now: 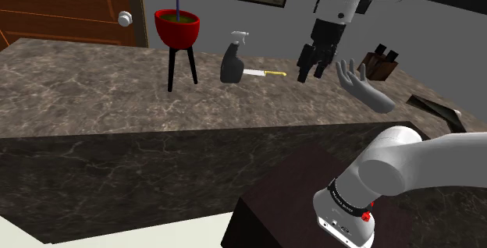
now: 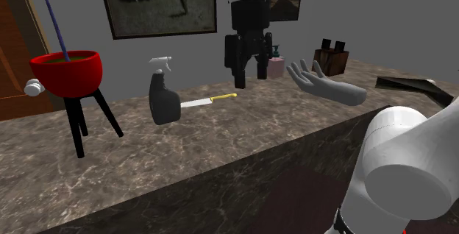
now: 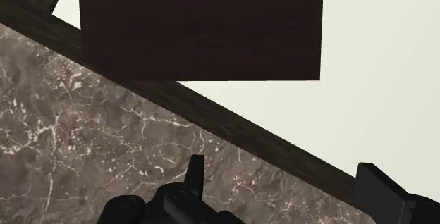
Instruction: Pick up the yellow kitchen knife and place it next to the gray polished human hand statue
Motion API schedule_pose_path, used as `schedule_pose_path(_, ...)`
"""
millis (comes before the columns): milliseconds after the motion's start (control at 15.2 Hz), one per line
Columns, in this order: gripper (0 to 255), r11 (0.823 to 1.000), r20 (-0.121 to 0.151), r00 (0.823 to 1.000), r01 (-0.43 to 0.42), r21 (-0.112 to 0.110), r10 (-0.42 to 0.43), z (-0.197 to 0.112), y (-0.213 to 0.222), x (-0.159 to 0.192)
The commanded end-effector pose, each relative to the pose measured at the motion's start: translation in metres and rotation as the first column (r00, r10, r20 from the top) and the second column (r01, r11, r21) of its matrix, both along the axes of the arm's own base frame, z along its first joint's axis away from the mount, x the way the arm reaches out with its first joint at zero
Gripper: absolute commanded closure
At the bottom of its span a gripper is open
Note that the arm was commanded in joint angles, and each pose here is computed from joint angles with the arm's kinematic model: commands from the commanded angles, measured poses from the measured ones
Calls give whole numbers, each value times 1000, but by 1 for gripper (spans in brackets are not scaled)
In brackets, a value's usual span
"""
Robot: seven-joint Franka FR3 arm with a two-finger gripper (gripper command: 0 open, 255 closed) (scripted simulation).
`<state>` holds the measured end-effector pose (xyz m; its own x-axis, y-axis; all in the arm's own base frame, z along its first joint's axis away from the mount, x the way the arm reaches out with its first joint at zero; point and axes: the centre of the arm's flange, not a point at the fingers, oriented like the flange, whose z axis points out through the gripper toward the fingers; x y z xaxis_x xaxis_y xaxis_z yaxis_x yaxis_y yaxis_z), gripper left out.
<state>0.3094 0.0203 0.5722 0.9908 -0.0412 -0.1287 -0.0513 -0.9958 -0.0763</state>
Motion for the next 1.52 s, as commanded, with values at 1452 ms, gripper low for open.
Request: schedule_pose_path(1452, 0, 807, -214, 818, -569, -159, 535, -126, -131, 206)
